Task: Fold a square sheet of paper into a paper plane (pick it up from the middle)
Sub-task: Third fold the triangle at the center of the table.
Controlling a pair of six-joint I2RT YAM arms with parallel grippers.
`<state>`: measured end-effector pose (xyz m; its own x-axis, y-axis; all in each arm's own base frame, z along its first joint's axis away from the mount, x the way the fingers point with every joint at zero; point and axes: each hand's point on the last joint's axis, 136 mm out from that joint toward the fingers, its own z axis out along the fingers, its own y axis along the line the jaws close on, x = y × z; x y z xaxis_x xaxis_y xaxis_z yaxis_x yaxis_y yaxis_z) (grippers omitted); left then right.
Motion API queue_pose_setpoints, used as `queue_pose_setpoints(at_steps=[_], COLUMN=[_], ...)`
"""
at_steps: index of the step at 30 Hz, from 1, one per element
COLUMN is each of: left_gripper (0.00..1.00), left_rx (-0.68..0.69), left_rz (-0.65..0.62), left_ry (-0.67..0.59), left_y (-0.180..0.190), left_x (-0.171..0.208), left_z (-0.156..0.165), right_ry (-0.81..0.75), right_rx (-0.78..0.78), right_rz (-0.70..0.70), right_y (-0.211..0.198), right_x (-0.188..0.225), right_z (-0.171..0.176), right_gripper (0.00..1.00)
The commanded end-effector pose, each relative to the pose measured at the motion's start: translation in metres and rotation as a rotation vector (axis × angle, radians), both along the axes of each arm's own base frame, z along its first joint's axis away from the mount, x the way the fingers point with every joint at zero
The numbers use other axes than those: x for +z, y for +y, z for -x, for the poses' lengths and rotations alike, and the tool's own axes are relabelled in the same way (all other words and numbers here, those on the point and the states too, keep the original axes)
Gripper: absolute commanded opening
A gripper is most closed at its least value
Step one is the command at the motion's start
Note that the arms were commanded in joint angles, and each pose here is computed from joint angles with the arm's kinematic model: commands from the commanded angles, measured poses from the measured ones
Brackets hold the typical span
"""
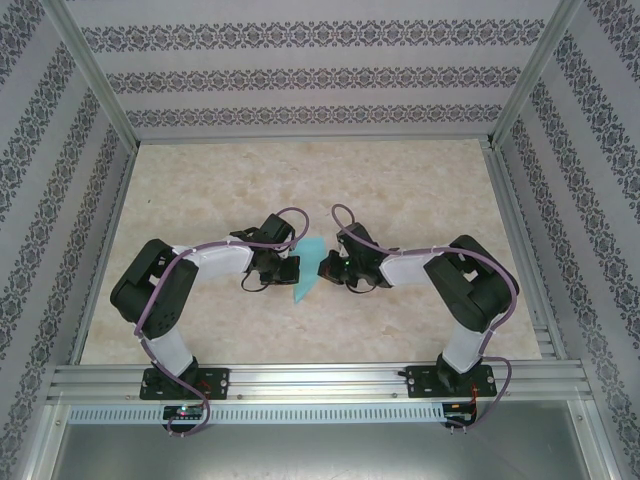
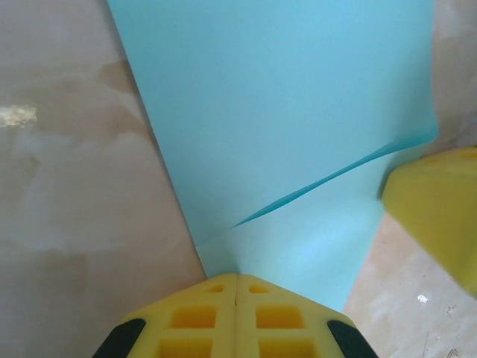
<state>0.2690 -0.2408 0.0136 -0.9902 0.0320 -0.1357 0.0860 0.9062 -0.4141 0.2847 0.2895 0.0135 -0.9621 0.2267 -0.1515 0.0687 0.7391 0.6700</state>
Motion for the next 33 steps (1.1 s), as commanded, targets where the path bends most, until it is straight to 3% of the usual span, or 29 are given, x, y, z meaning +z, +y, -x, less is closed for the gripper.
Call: queue_pose_setpoints(at_steps=[1,9,20,29,33], left_gripper=[0.00,0.00,0.00,0.00,0.00], left_rx=[0.020,0.027,0.029,0.011,0.017], left_rz=[-0.324,-0.276,-0.280,-0.256,-0.254], left_ry=[0.127,0.131,0.136,0.141,0.141], left_y=[0.068,0.059,0.061,0.057,0.057], left_x=[-0.052,-0.051,-0.053,-0.055,-0.056], left_z=[0.035,0.035,0.037,0.039,0.038], right_ry=[-0.007,-0.162,-0.069,-0.014,-0.076], right_rx=[-0.117,-0.073,0.008,-0.311,-0.289], right_rz=[0.077,0.035,0.012,0.178,0.145], right_y=[-0.030,-0.010,0.022,-0.056,-0.052], right_x=[-0.006,0.044,0.013,-0.022,0.003], right_z=[-0.015,-0.015,-0.006,-0.031,-0.033], right_gripper=[0.02,0.02,0.02,0.01,0.01])
